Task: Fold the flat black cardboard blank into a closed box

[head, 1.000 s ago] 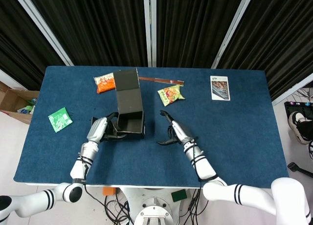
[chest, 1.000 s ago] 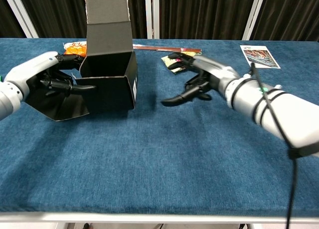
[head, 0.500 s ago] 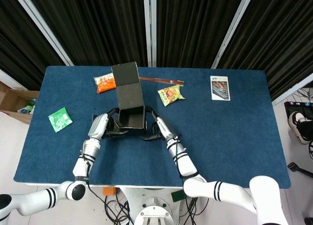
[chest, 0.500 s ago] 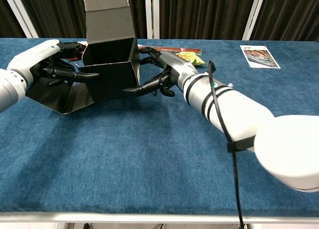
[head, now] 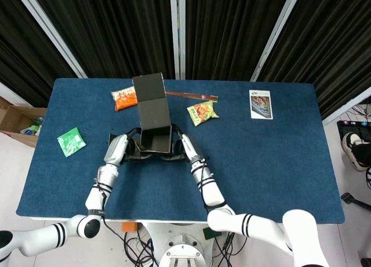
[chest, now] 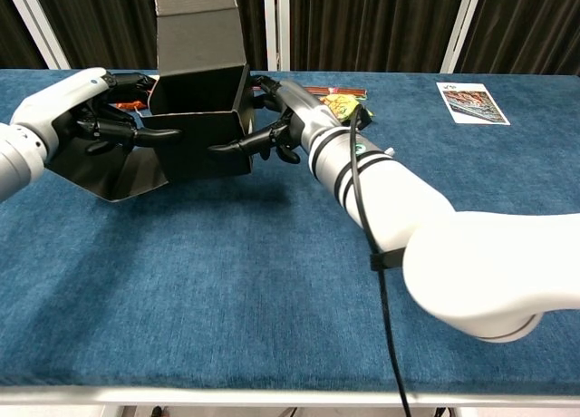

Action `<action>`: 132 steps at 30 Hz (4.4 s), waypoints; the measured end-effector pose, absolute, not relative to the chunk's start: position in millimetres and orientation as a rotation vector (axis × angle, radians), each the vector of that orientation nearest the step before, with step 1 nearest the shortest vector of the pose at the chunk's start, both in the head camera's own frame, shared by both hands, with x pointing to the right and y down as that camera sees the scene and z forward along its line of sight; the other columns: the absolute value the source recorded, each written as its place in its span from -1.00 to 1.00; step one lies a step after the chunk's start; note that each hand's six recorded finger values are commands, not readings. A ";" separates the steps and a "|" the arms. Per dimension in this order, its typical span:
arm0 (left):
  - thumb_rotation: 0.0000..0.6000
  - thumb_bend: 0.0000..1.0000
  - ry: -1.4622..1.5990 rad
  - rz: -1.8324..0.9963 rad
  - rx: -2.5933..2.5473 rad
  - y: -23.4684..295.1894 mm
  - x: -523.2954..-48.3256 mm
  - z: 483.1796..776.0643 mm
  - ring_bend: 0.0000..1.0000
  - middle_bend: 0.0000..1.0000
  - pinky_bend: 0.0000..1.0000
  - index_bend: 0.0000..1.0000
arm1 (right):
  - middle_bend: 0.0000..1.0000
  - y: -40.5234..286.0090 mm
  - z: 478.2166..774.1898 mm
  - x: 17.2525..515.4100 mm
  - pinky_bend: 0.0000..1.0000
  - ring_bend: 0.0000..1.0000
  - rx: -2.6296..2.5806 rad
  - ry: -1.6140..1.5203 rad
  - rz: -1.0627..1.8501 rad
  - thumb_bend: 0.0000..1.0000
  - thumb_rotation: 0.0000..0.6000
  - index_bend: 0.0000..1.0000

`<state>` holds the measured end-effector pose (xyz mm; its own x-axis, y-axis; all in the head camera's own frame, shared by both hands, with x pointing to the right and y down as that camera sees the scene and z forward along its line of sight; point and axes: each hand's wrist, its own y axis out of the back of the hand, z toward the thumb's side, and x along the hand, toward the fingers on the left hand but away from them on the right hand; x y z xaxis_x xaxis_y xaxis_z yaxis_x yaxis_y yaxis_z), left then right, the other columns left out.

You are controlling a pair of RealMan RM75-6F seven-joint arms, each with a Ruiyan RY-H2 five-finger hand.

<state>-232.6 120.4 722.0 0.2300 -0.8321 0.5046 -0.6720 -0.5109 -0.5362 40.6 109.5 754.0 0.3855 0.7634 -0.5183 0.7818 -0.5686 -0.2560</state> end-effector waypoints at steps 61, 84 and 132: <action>1.00 -0.82 1.036 -0.688 -1.849 89.7 -241.7 647.3 0.37 -0.47 0.86 -0.45 | -0.05 102.0 713.5 87.5 1.00 0.49 2.507 1.300 -0.682 -0.36 1.00 -0.27; 1.00 -0.88 0.916 -0.606 -1.870 87.7 -221.9 643.3 0.38 -0.35 0.86 -0.24 | -0.05 105.4 715.8 82.4 1.00 0.49 2.552 1.268 -0.712 -0.36 1.00 -0.27; 1.00 -0.88 0.625 -0.682 -1.924 137.5 -208.7 725.3 0.38 -0.27 0.83 -0.17 | -0.07 120.2 783.4 90.7 1.00 0.45 2.720 1.194 -0.882 -0.40 1.00 -0.27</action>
<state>-208.7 137.5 725.3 0.7119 -0.6748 0.1947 -0.1345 -0.4031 -0.9052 90.7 120.2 783.4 0.5414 0.6639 -0.5159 0.6882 -0.7024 -0.1816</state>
